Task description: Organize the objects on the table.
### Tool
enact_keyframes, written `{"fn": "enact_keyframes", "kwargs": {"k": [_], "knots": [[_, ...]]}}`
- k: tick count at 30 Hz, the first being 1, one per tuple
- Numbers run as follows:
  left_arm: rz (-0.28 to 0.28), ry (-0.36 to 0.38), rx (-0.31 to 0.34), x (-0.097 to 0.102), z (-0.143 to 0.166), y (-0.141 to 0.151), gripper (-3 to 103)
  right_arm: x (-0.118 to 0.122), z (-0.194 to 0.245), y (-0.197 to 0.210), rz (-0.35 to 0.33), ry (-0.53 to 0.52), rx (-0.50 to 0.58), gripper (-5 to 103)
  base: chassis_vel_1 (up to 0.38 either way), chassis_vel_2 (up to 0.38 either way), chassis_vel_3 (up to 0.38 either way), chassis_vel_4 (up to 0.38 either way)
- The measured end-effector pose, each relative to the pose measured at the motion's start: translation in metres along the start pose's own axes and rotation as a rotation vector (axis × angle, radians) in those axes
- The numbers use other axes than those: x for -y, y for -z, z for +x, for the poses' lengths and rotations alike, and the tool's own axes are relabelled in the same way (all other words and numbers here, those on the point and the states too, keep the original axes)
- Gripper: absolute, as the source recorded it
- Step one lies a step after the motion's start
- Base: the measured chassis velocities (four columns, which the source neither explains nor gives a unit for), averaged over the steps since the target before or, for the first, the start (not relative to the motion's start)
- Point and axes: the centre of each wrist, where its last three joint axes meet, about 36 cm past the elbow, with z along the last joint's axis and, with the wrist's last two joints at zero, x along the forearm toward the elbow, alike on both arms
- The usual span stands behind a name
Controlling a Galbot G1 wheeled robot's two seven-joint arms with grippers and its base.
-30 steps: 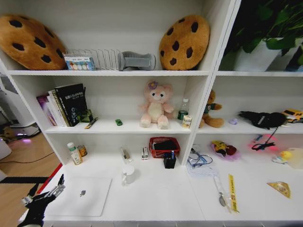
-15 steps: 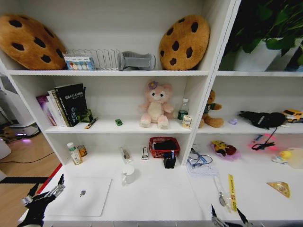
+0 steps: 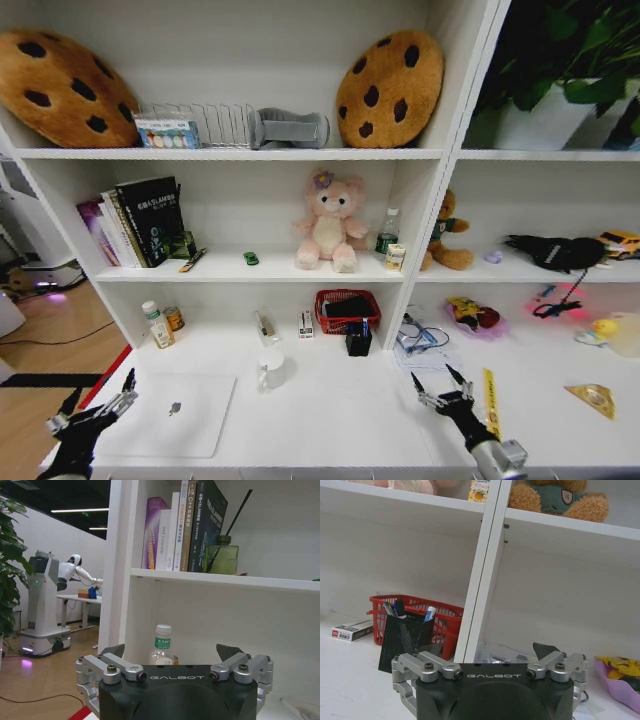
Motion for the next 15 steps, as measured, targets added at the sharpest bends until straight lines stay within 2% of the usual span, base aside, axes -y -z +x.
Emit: {"fn": "enact_keyframes", "kwargs": {"k": [8,15], "knots": [[0.0,0.0,0.0,0.0,0.0,0.0,100,0.0016,-0.005,0.0002,-0.015,-0.032,0.021,100,-0.004,-0.007,0.007,0.004],[0.0,0.0,0.0,0.0,0.0,0.0,100,0.0036,-0.0043,0.0013,-0.02,-0.062,0.024,100,-0.106,-0.113,0.1,0.115]]}}
